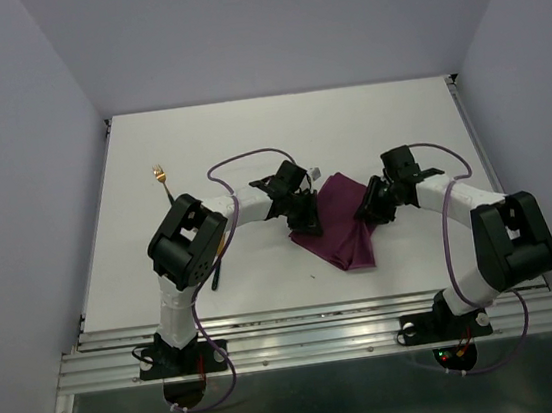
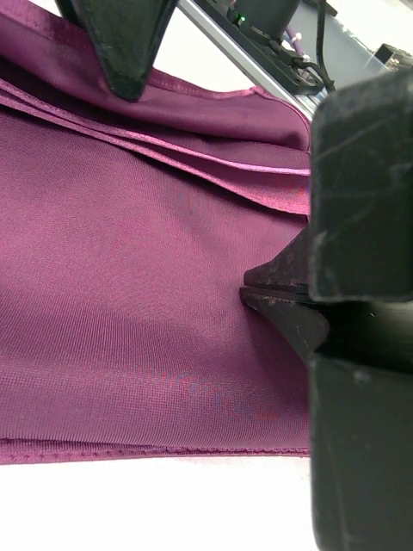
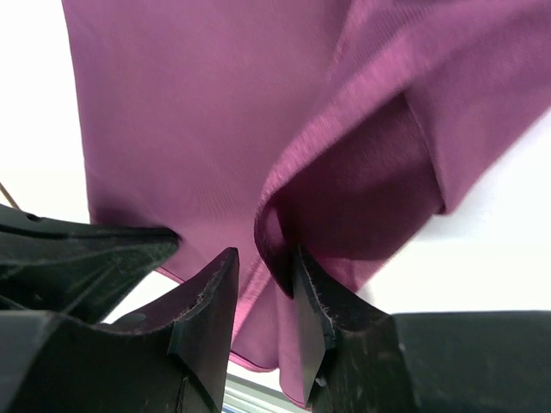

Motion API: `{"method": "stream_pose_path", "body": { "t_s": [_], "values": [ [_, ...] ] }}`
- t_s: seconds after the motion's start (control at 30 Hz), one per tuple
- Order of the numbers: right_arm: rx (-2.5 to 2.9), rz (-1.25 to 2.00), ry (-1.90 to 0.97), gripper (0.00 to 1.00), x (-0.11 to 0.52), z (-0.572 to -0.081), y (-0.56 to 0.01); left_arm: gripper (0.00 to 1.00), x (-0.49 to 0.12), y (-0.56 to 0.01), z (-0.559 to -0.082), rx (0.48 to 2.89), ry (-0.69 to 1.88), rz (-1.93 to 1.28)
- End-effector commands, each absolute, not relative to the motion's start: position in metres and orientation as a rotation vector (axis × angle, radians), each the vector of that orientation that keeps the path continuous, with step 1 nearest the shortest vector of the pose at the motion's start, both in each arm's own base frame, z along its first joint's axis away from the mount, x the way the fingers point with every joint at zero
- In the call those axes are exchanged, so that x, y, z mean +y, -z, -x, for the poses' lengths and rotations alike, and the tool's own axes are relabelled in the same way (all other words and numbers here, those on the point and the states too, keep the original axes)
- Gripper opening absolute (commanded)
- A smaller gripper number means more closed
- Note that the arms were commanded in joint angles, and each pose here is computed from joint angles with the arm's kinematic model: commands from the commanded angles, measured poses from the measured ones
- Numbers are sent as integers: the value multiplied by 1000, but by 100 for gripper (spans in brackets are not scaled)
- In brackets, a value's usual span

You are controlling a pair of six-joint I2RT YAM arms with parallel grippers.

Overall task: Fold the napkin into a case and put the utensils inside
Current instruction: Fold the lower triangle-folded napkin at the center of the board.

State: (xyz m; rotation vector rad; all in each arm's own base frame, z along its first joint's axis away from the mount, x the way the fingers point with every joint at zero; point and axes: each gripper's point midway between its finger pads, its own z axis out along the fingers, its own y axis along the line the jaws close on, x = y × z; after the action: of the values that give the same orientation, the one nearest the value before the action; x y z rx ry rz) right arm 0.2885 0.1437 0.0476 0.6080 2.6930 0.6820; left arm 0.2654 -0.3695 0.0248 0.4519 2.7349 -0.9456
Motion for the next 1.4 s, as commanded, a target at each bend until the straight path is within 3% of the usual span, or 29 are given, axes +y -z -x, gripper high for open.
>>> {"method": "stream_pose_path", "body": {
  "t_s": [0.0, 0.63, 0.97, 1.37],
  "values": [
    [2663, -631, -686, 37, 149, -305, -59, 0, -375, -29, -263, 2710, 983, -488],
    [2719, -689, -631, 37, 159, -322, -40, 0, -381, -24, -262, 2712, 1022, -529],
    [2790, -845, -345, 38, 133, -320, -10, 0, -382, -25, -259, 2705, 1040, -577],
    [2832, -835, -216, 40, 118, -307, -2, 0, -386, -52, -263, 2646, 1062, -630]
  ]
}}
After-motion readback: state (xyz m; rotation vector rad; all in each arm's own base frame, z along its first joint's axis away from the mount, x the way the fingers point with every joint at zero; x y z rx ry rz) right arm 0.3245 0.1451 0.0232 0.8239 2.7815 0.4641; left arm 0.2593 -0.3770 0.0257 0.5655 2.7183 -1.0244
